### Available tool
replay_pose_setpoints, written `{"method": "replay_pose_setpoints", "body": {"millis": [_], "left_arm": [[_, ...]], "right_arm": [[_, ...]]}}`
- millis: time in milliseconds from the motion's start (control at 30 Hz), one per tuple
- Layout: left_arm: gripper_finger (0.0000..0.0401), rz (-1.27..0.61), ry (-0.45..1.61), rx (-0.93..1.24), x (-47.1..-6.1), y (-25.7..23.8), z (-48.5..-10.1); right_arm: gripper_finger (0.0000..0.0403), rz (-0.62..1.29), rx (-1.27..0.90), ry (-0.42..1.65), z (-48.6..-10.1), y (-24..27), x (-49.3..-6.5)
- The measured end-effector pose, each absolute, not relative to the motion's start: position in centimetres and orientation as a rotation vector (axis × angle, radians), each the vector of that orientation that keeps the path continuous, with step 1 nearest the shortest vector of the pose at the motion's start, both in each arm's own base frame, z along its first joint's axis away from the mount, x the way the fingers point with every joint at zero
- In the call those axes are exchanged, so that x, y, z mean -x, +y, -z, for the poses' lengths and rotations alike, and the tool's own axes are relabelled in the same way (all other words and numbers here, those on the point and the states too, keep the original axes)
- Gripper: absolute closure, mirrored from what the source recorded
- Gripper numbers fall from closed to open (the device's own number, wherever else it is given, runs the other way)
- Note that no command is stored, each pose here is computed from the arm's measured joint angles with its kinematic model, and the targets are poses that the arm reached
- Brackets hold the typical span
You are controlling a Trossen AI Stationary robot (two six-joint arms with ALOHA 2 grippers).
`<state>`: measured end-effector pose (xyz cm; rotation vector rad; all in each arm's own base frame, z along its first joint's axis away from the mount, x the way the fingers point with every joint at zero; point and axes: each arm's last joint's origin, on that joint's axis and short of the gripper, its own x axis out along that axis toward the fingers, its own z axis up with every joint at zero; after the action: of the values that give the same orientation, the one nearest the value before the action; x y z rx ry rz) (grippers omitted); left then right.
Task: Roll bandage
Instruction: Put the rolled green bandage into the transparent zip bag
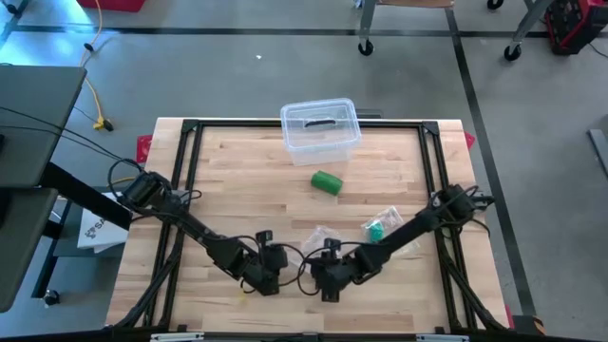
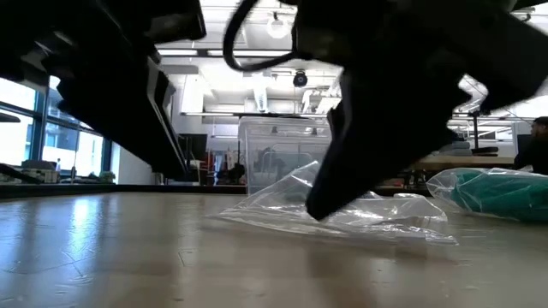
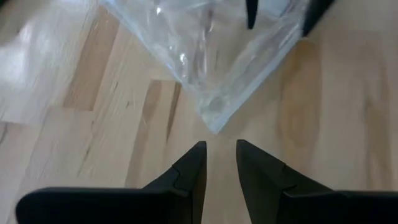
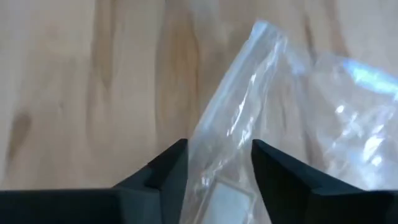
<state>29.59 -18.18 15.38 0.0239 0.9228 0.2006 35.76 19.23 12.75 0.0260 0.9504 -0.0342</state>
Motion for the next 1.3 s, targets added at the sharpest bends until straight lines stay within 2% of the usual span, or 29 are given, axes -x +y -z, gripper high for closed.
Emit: {"method": "replay_pose_setpoints", "body": {"millis": [233,367,433,667,867,967,1133,1300], "left_arm": [[0.0319,-0.223,0.891,-0.043,-29.5,-18.3,-15.6],[0.0319,-0.213,0.869,-0.030,-29.7,-18.6,-15.7],[0.0319,-0.178,0.858,-0.060,-29.7,-18.8,-15.8],[0.0319,-0.027,0.694,-0.154,-30.7,-20.3,-17.0],[0.0319,0.076,0.496,-0.301,-31.6,-21.7,-18.5],[0.0319,0.073,0.493,-0.363,-31.7,-21.8,-18.0],[0.0318,0.035,0.517,-0.334,-31.9,-21.6,-17.3],[0.0318,0.039,0.519,-0.323,-31.9,-21.7,-17.2]], "right_arm": [[0.0302,-0.053,-0.089,1.035,-11.6,18.6,-36.3],[0.0372,-0.071,-0.093,1.023,-11.8,18.6,-36.4],[0.0394,-0.075,-0.071,1.017,-12.3,18.6,-36.2],[0.0400,-0.196,-0.145,0.968,-17.1,18.6,-35.2],[0.0401,-0.373,-0.176,0.938,-19.0,18.4,-35.1],[0.0402,-0.440,-0.247,0.849,-17.3,17.3,-35.2],[0.0398,-0.343,-0.453,0.797,-13.0,14.4,-33.5],[0.0356,-0.315,-0.621,0.859,-11.6,12.6,-32.5]]}}
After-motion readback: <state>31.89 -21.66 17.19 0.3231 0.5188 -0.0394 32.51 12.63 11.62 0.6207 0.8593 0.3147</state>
